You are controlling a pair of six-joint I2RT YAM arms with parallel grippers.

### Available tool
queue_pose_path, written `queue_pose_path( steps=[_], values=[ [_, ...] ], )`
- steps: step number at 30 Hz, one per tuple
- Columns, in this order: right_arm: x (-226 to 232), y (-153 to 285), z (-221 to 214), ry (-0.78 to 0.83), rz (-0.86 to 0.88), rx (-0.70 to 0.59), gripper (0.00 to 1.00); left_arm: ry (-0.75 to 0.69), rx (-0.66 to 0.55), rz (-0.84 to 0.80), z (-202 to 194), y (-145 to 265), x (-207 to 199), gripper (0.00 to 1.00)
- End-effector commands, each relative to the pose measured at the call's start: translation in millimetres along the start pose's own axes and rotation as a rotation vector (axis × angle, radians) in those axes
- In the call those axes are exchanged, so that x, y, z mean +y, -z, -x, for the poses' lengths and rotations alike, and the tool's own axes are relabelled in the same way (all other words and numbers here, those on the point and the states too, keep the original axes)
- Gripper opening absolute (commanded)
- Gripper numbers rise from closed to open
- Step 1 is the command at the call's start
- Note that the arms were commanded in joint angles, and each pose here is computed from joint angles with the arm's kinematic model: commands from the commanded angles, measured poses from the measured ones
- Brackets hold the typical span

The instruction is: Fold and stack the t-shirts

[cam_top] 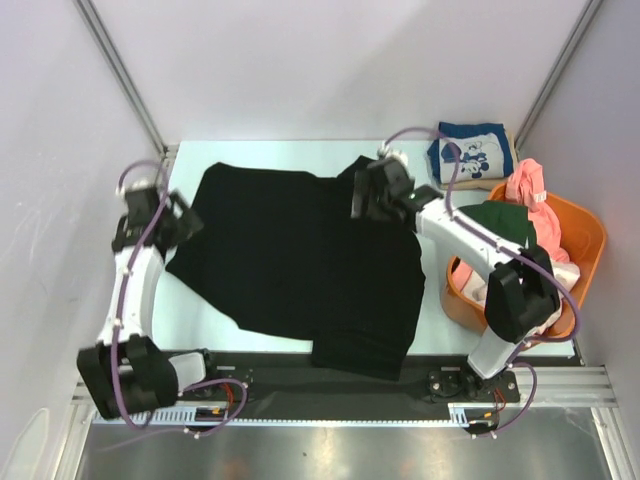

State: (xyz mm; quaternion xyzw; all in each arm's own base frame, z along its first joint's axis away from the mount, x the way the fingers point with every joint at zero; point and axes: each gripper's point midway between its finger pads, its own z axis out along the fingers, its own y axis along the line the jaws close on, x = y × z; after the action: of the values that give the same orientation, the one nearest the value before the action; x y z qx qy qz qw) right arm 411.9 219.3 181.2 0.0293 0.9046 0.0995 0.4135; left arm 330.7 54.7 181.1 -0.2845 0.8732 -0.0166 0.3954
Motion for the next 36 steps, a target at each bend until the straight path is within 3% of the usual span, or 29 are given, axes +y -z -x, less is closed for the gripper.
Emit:
queue_pose_path(
  steps=[1, 8, 13, 16, 18, 20, 22, 23, 24, 26, 27, 29, 31, 35, 36],
  values=[
    [-6.9, 8.1, -54.3, -0.065, -0.045, 0.084, 0.99, 0.178, 0.057, -0.073, -41.0, -0.8, 16.9, 0.92],
    [-48.9, 27.4, -122.2, -0.218, -0.121, 0.183, 0.98, 0.374, 0.110, -0.040, -97.0, -5.4, 58.8, 0.90],
    [-79.4, 22.5, -150.2, -0.267, -0.179, 0.236, 0.97, 0.491, 0.140, -0.060, -124.6, -24.6, 58.2, 0.85],
    [-91.5, 4.7, -152.6, -0.282, -0.184, 0.262, 0.95, 0.515, 0.141, -0.048, -130.1, -37.1, 62.0, 0.78],
    [-90.0, -4.4, -139.7, -0.261, -0.170, 0.242, 0.94, 0.514, 0.133, -0.045, -126.4, -40.1, 62.5, 0.67],
    [-86.8, -11.8, -118.7, -0.243, -0.154, 0.217, 0.91, 0.502, 0.107, -0.052, -114.5, -39.4, 60.8, 0.62],
    [-81.3, -14.1, -94.5, -0.222, -0.133, 0.165, 0.92, 0.447, 0.040, -0.083, -83.8, -31.3, 52.5, 0.68],
    [-80.8, -18.8, -85.3, -0.209, -0.131, 0.149, 0.92, 0.416, -0.006, -0.075, -70.2, -27.7, 51.2, 0.78],
    [-74.7, -20.0, -56.0, -0.194, -0.122, 0.098, 0.93, 0.383, -0.067, -0.086, -43.3, -21.8, 46.0, 0.81],
    [-86.7, -42.1, -44.8, -0.195, -0.159, 0.112, 0.93, 0.362, -0.108, -0.105, -20.6, -21.7, 37.2, 0.85],
    [-82.5, -48.2, -16.3, -0.201, -0.143, 0.082, 0.92, 0.367, -0.123, -0.126, -1.4, -27.1, 29.2, 0.85],
    [-97.6, -79.8, -13.1, -0.213, -0.172, 0.121, 0.90, 0.381, -0.097, -0.145, 11.2, -40.1, 16.9, 0.84],
    [-95.9, -95.0, 16.5, -0.229, -0.149, 0.092, 0.89, 0.368, -0.085, -0.136, 34.3, -66.3, 6.0, 0.83],
    [-95.8, -147.2, 33.4, -0.251, -0.094, 0.115, 0.86, 0.334, -0.018, -0.118, 58.8, -125.0, -19.3, 0.82],
    [-103.4, -169.2, 23.3, -0.255, -0.102, 0.144, 0.84, 0.326, -0.048, -0.160, 86.0, -129.7, -34.0, 0.81]
  ],
)
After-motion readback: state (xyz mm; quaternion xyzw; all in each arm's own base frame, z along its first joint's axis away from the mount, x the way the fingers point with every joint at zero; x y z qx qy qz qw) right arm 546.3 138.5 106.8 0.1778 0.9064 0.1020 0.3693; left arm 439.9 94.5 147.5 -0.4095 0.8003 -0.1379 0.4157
